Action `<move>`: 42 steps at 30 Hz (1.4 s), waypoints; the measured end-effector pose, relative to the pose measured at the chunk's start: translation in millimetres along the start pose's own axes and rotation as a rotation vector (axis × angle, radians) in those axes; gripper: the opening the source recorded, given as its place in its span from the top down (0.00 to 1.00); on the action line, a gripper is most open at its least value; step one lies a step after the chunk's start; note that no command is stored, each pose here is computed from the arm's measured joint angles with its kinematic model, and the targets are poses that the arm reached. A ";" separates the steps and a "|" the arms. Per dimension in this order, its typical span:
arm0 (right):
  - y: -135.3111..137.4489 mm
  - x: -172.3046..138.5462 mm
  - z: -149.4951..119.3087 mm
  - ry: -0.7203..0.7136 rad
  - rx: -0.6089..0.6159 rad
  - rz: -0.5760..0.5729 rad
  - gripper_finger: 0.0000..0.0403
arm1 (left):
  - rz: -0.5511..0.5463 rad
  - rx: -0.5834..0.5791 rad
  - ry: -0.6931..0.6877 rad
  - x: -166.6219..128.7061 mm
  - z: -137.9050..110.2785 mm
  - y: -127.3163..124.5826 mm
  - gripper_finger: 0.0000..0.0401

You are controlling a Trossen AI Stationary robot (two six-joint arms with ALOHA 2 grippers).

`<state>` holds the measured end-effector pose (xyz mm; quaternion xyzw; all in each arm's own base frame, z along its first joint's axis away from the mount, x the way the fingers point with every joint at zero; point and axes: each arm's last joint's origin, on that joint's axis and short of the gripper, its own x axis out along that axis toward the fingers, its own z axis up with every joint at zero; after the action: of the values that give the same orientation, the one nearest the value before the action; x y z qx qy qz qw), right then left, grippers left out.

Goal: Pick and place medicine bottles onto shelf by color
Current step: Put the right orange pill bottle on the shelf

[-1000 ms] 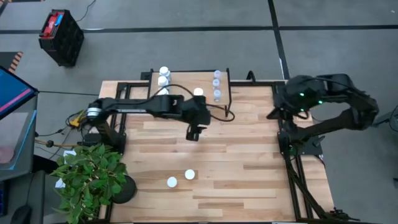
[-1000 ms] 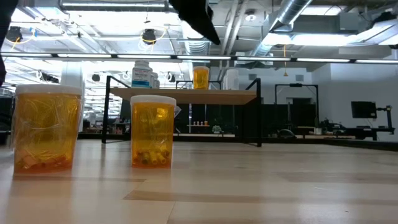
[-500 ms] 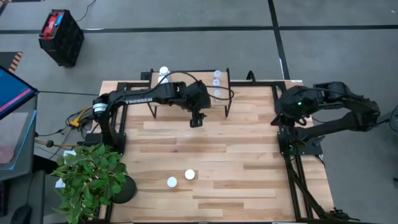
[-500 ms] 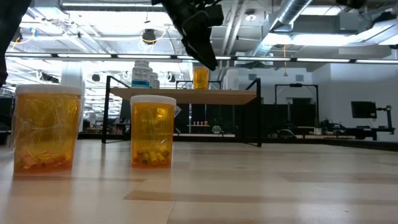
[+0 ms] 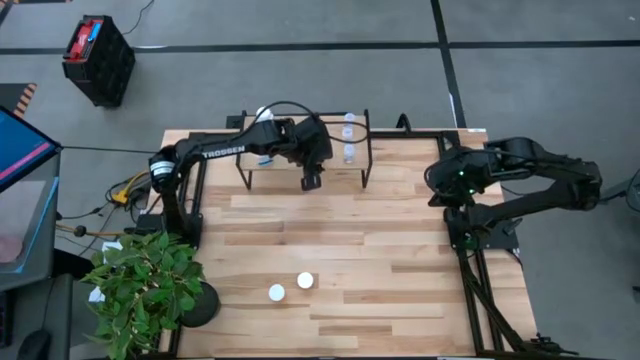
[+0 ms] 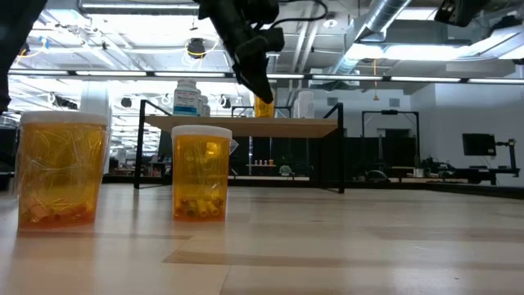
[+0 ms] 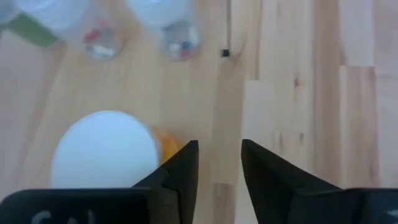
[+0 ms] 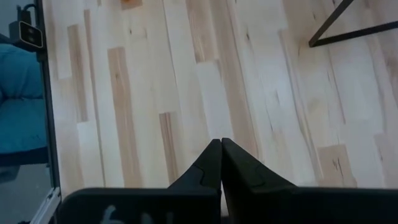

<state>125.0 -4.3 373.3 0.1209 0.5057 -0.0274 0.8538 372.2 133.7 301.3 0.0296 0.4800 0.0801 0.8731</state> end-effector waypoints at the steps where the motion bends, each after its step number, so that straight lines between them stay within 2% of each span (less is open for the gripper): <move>1: 0.1 0.7 0.7 0.001 0.000 0.000 0.94 | 0.007 -0.006 0.000 0.3 -0.6 2.7 0.73; 16: 0.1 3.6 2.6 0.012 -0.001 -0.002 0.93 | 0.068 -0.119 0.023 1.4 -14.1 43.1 0.73; 19: 0.1 3.6 2.5 0.013 -0.001 -0.002 0.93 | 0.047 -0.134 0.015 0.1 -13.8 42.1 0.73; 22: 0.0 3.6 2.4 0.013 0.000 -0.003 0.94 | -0.017 -0.131 -0.014 -2.2 -9.3 31.5 0.73; 24: 0.0 3.6 2.4 0.013 0.000 -0.003 0.94 | -0.022 -0.126 -0.020 -0.9 -5.9 23.6 0.73; 32: 0.1 3.5 2.9 0.008 0.000 -0.002 0.94 | 0.124 -0.071 -0.114 20.7 13.7 9.0 0.73; 42: 0.2 3.5 3.3 0.005 0.000 -0.001 0.94 | 0.377 -0.107 -0.058 21.5 11.2 19.6 0.73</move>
<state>129.5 -4.6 371.7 0.1206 0.5081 -0.0275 0.8524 390.8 156.9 291.9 0.0748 0.4356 0.2665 0.8565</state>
